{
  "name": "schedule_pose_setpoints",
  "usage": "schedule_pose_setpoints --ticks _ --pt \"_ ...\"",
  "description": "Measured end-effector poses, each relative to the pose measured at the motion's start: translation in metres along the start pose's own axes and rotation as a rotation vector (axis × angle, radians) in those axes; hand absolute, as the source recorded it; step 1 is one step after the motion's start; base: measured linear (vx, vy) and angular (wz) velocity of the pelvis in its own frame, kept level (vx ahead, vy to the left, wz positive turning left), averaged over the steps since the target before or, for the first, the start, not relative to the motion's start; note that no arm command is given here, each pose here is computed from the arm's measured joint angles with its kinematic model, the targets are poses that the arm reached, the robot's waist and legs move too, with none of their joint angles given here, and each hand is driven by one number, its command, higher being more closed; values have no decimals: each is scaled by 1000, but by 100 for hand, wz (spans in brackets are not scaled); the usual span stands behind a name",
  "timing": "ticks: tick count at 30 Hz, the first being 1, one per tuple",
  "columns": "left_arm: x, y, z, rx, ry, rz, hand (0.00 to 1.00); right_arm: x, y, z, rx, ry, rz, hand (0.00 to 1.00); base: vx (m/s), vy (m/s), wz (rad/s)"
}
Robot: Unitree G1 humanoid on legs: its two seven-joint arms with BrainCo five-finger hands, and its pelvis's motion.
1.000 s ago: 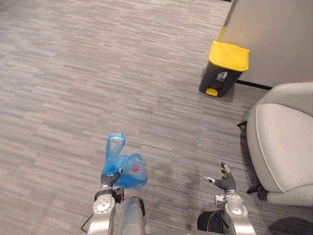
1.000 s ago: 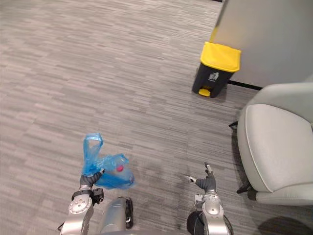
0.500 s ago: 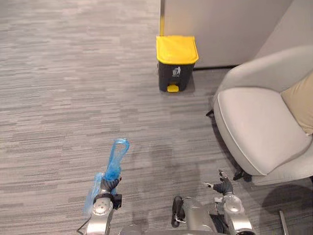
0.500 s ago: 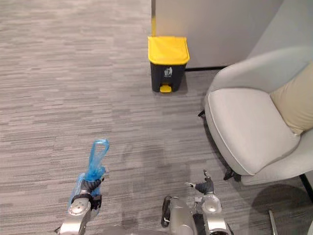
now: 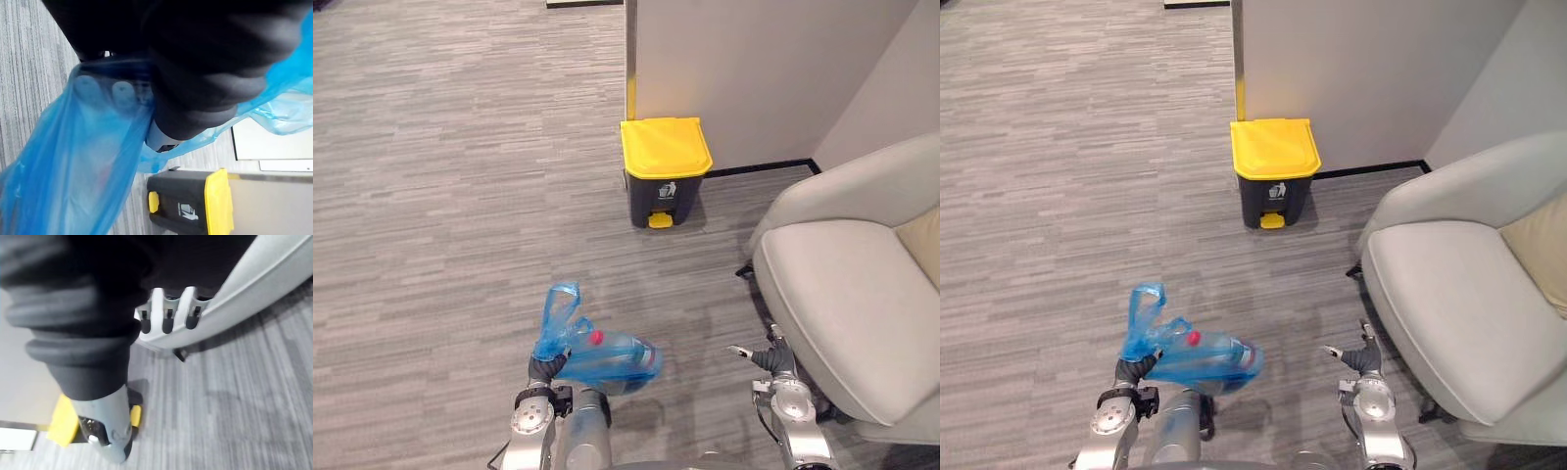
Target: Gather rubbish on tea table into small bin, then transfer packed bag to large trash can.
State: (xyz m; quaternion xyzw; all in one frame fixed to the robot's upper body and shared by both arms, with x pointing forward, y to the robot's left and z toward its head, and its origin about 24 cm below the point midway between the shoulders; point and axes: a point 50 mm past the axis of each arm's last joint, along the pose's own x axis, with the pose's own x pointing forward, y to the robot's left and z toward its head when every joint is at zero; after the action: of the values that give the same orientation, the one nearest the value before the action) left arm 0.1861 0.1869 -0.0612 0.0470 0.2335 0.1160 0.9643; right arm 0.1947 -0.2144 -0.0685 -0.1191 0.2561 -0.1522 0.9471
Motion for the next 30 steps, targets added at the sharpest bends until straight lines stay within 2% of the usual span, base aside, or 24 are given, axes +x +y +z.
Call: schedule_pose_setpoints --ticks 7,15,17,22,26,30 --pt "-8 1 -10 51 28 -27 100 2 5 -1 -6 8 14 0 399 163 -26" --pt "-2 26 -6 95 10 43 100 0 16 -8 -45 34 55 0 424 -132 4" --pt "1 18 -14 68 56 35 100 3 6 -21 -89 91 44 0 468 -182 -5" --pt "2 9 -12 33 55 24 100 -1 -4 -28 -82 114 10 0 369 -139 33" --pt "-3 -7 -12 -15 53 -12 100 -8 -3 -13 -31 32 -2 0 252 6 11" --pt "-2 -8 -3 -26 14 -19 100 -5 -3 -6 -3 8 -7 0 227 164 9"
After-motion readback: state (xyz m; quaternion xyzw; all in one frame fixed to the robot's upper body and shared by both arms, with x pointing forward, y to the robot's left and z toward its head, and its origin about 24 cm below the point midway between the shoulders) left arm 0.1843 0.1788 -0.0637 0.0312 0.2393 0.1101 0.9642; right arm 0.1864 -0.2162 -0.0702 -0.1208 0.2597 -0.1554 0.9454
